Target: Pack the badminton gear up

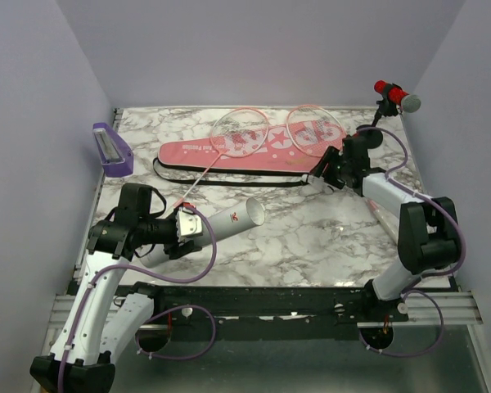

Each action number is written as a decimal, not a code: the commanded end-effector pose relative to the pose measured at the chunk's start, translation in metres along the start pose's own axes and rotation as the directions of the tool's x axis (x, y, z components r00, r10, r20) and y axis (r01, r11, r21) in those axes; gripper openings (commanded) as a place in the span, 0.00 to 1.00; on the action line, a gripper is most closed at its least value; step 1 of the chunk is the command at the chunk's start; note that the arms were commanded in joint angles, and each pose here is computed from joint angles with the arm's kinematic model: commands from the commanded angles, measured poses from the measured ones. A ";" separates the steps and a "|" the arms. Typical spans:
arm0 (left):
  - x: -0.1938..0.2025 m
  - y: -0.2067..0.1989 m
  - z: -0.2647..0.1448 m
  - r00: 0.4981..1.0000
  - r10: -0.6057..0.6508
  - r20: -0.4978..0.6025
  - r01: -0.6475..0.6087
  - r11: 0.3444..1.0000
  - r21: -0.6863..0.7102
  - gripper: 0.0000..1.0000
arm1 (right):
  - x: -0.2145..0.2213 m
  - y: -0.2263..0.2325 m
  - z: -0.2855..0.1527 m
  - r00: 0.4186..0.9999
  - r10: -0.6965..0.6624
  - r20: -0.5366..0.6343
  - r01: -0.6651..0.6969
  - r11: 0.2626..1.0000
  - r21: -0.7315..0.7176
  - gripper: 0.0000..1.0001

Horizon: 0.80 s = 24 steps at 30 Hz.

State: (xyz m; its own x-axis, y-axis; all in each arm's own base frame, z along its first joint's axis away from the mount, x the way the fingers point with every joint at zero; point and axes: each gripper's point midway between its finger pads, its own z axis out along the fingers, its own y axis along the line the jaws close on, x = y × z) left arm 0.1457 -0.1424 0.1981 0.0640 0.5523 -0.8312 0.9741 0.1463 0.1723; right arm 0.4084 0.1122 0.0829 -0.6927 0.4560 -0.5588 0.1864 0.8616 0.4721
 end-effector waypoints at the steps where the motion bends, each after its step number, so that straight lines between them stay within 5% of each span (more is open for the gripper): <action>1: -0.008 -0.002 0.002 0.998 0.034 0.046 -0.035 0.999 0.013 0.70 | -0.006 0.005 0.010 1.000 0.008 0.017 -0.007 1.000 -0.029 0.62; 16: -0.010 -0.001 0.000 0.998 0.037 0.044 -0.038 0.999 0.008 0.70 | -0.004 0.019 0.003 0.999 0.031 0.012 -0.029 0.994 -0.101 0.20; 20: -0.012 -0.001 0.000 0.998 0.039 0.050 -0.040 0.999 0.007 0.70 | -0.014 0.024 -0.010 0.999 0.024 0.041 -0.020 0.994 -0.109 0.02; 24: -0.009 -0.001 0.000 0.998 0.037 0.043 -0.038 0.999 0.007 0.70 | -0.018 0.047 -0.039 0.999 0.025 0.039 -0.017 0.980 -0.197 0.00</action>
State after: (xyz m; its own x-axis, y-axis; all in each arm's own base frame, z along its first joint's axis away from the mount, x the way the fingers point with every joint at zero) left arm 0.1456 -0.1423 0.1976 0.0625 0.5526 -0.8311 0.9744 0.1463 0.1705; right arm 0.4135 0.1255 0.1048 -0.6695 0.4819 -0.5653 0.1297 0.8252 0.5498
